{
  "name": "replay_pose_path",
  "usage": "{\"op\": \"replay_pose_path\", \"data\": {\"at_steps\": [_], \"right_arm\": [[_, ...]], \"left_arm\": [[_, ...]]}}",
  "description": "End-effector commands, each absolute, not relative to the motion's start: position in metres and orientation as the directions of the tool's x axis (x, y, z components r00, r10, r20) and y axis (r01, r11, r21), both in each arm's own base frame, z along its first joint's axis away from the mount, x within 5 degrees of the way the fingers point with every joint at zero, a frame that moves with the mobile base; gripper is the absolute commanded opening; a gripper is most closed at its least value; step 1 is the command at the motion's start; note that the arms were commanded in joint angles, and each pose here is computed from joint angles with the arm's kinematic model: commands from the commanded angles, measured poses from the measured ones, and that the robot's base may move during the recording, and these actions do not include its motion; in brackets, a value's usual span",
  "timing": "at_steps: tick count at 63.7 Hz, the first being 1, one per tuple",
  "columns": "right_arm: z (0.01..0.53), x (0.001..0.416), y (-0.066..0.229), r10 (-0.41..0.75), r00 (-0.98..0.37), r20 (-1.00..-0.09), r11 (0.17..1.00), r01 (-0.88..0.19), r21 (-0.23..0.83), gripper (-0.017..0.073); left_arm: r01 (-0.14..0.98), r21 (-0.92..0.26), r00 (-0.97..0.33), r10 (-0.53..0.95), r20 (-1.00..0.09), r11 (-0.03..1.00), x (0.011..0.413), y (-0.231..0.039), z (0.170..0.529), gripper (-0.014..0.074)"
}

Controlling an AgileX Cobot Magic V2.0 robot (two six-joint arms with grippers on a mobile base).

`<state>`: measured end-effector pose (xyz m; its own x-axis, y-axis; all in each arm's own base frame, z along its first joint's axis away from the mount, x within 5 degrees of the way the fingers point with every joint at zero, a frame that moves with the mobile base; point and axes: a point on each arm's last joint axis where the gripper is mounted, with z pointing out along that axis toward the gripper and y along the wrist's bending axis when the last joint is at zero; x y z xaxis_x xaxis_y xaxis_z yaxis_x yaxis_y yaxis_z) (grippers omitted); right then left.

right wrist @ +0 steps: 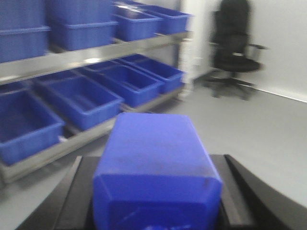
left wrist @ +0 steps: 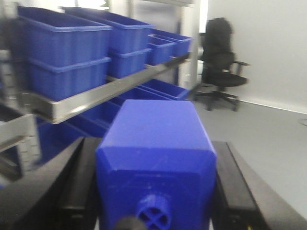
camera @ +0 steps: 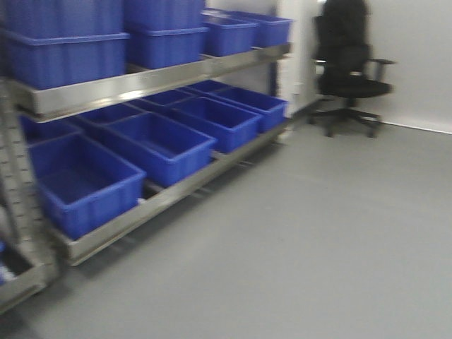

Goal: Pick and sort blue part to right shelf
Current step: 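Turn and drive the base up to the shelf of blue bins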

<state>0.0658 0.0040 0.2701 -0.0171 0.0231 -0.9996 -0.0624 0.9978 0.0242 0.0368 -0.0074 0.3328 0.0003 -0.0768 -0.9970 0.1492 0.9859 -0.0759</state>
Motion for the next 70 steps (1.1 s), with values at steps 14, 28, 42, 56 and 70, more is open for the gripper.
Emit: {"op": "replay_pose_path", "data": {"at_steps": [14, 28, 42, 56, 70], "right_arm": [[0.2881, 0.0646, 0.0040, 0.016, 0.096, -0.995, 0.998, -0.063, 0.010, 0.0396], [0.2881, 0.0646, 0.0040, 0.016, 0.096, -0.995, 0.998, -0.063, 0.010, 0.0396], [0.2881, 0.0646, 0.0040, 0.016, 0.096, -0.995, 0.998, -0.063, 0.010, 0.0396], [0.2881, 0.0646, 0.0040, 0.016, 0.096, -0.995, 0.998, -0.063, 0.010, 0.0396], [0.2881, 0.0646, 0.0040, 0.016, 0.096, -0.995, 0.998, -0.063, 0.010, 0.0396]], "left_arm": [[0.158, -0.081, 0.107, -0.098, -0.989, 0.984, 0.0348, -0.0069, 0.3494, 0.0386], [0.158, -0.081, 0.107, -0.098, -0.989, 0.984, 0.0348, -0.0069, 0.3494, 0.0386], [0.158, -0.081, 0.107, -0.098, -0.989, 0.984, 0.0348, -0.0069, 0.3494, 0.0386], [0.158, -0.081, 0.107, -0.098, -0.989, 0.984, 0.0348, -0.0069, 0.3494, 0.0386], [0.158, -0.081, 0.107, -0.098, -0.989, 0.984, 0.0348, -0.0069, 0.3494, 0.0386]]}}
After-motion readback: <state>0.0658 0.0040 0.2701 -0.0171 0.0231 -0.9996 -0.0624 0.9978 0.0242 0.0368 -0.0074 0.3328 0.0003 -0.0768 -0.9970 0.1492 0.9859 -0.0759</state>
